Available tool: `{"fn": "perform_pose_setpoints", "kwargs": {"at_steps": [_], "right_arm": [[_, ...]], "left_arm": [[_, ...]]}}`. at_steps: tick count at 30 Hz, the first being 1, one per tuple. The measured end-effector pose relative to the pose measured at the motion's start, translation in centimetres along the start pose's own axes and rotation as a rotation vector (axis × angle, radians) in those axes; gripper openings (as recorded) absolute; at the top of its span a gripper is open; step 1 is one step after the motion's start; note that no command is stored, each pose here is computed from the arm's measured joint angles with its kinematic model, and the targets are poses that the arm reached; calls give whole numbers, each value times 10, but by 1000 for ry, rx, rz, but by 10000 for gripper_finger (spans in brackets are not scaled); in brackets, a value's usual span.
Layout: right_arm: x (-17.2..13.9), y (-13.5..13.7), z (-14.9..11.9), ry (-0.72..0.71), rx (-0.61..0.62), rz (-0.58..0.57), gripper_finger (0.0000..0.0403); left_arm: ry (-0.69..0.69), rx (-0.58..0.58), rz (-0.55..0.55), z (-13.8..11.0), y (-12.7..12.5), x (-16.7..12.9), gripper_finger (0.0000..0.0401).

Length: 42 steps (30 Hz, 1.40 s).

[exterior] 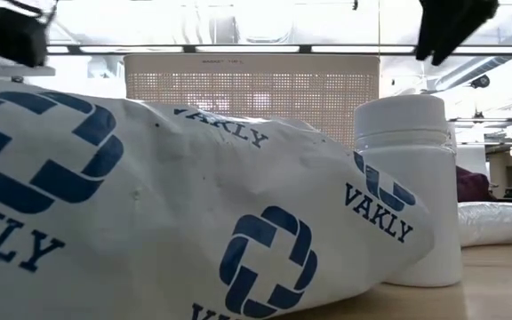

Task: Pick & place medical supplies in basket/bin
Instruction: Put the red bandage into the white bin

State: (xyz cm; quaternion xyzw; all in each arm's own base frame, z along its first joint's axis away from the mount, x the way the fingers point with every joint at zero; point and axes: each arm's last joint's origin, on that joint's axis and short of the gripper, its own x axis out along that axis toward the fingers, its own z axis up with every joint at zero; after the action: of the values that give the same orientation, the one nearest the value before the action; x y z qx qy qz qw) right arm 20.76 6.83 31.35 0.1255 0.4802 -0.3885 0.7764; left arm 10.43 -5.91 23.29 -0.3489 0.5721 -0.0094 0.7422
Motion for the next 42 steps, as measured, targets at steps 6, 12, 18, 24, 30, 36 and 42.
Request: {"fn": "perform_pose_setpoints", "kwargs": {"at_steps": [6,12,18,24,30,36,42], "right_arm": [[9,0,-8,11,9,-27,341],[14,0,-11,17,22,-44,341],[16,0,-13,16,39,-49,341],[19,1,-14,8,37,-55,341],[27,4,-18,3,44,-42,341],[30,5,-20,11,44,-40,341],[23,11,-13,-80,54,5,340]], "left_arm": [[-114,-67,189,-19,-5,20,276],[35,-11,221,-31,-17,52,276],[75,55,306,-30,-33,81,276],[43,28,335,-27,-35,102,276],[13,-28,453,-29,-19,117,274],[8,-30,437,-29,-18,112,208],[0,-25,370,-30,-20,98,93]]}}
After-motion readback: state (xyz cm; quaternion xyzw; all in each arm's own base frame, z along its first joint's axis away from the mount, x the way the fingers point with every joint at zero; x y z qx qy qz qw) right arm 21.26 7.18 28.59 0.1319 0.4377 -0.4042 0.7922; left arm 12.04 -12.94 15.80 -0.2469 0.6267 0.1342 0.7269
